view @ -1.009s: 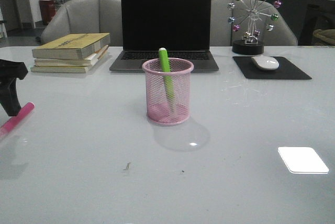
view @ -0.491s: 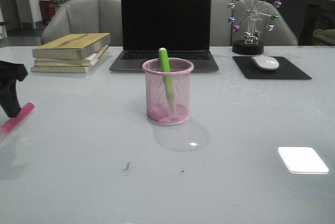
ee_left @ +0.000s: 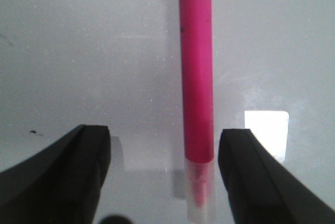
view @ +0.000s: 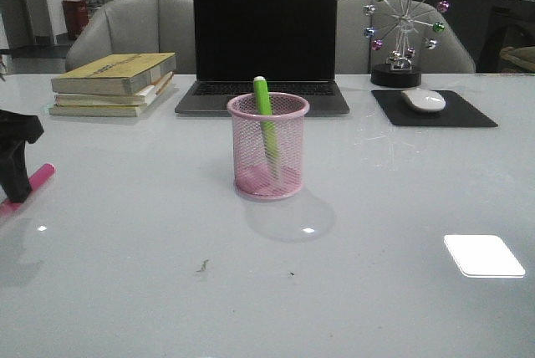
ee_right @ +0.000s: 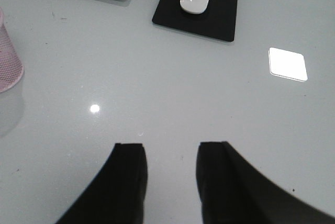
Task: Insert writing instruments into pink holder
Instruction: 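Lower the left gripper over the pink marker and close on it, then lift the pink marker upright with the left gripper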
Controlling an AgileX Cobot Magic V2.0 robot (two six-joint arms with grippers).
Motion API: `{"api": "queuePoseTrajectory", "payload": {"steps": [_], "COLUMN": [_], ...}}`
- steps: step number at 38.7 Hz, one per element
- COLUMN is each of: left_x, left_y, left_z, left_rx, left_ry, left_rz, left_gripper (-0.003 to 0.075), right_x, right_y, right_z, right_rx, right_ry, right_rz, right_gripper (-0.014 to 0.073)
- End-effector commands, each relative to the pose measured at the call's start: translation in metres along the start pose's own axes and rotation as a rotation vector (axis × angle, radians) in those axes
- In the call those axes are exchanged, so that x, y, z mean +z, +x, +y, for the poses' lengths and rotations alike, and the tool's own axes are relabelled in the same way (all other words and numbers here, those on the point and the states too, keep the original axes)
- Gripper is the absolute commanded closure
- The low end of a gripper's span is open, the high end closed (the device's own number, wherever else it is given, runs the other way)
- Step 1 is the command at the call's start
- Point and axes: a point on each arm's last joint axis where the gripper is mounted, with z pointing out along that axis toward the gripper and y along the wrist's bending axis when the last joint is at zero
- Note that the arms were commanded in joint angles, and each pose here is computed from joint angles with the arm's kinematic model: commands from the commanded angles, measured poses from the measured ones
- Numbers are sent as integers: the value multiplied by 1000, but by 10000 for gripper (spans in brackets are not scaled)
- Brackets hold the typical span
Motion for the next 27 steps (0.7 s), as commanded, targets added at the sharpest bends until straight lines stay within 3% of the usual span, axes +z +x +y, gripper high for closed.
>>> {"api": "queuePoseTrajectory", "payload": {"steps": [1, 27], "left_x": [-16, -9], "left_y": [-9, -7], "left_z": [-5, -4], "left_rx": [-2, -2], "left_ry": [12, 12], "left_rz": [-61, -31], "left_gripper": [220, 264], "right_x": [-6, -6], "right_y": [-16, -16], "right_z": [-3, -3], "right_rx": [-13, -13], "right_ry": [22, 22], "right_rz": [-105, -104], "right_gripper": [227, 227]}}
